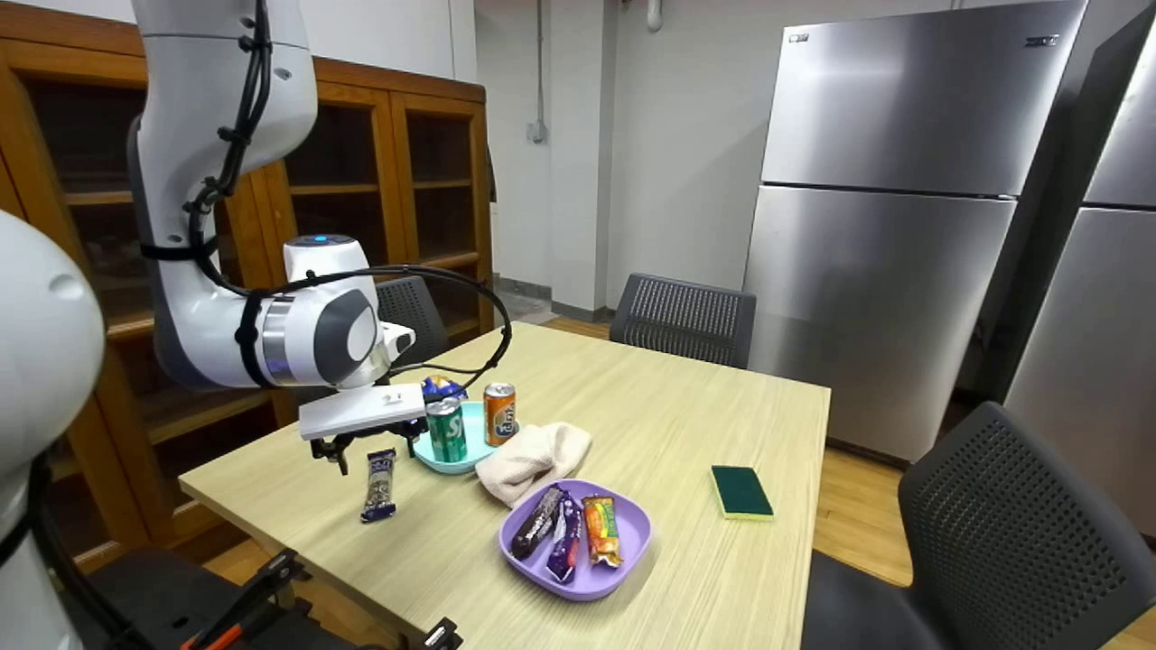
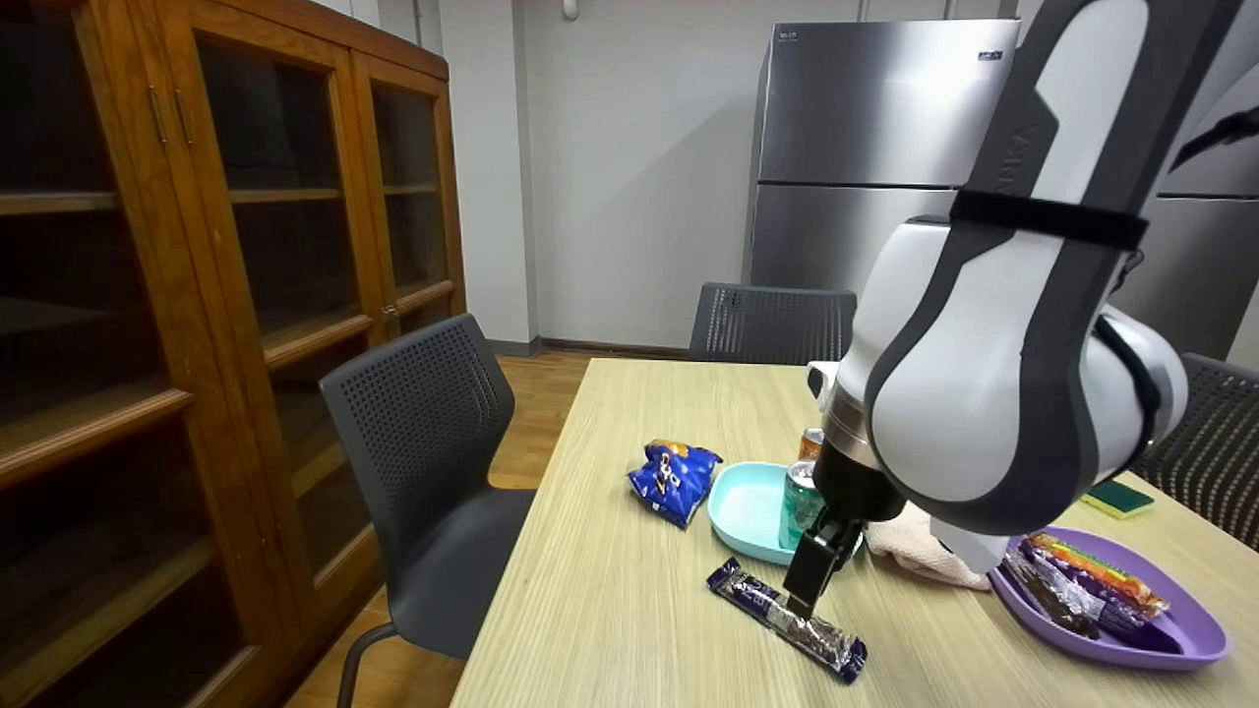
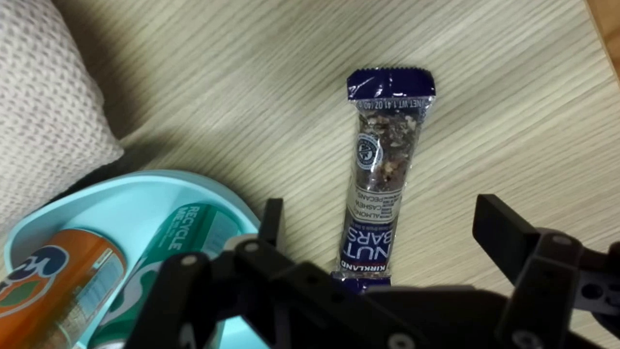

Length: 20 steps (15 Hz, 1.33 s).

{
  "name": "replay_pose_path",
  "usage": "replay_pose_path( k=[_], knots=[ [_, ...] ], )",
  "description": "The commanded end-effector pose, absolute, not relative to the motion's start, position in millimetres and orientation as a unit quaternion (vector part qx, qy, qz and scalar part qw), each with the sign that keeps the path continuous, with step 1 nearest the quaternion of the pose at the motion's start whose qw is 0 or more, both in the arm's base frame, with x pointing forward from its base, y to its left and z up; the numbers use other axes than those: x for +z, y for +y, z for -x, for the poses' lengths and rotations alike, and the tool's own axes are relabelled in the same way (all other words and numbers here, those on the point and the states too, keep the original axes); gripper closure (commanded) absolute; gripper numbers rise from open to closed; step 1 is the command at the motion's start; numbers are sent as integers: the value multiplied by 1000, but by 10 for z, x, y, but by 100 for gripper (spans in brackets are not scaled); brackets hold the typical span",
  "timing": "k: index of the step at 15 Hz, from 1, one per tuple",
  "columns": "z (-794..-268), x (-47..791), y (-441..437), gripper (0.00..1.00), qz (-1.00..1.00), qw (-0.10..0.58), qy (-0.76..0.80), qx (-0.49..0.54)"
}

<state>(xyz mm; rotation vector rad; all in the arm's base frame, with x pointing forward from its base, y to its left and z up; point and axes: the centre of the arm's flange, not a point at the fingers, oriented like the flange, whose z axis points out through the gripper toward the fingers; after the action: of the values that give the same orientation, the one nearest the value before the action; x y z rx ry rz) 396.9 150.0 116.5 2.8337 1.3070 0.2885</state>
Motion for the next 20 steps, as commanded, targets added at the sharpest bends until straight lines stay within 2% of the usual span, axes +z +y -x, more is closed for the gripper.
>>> replay_pose_path(
  k=[1, 20],
  knots=[
    [-3973, 1150, 1504, 0, -904, 4, 417, 92],
    [-4028, 1102, 1527, 0, -902, 4, 422, 94]
  ],
)
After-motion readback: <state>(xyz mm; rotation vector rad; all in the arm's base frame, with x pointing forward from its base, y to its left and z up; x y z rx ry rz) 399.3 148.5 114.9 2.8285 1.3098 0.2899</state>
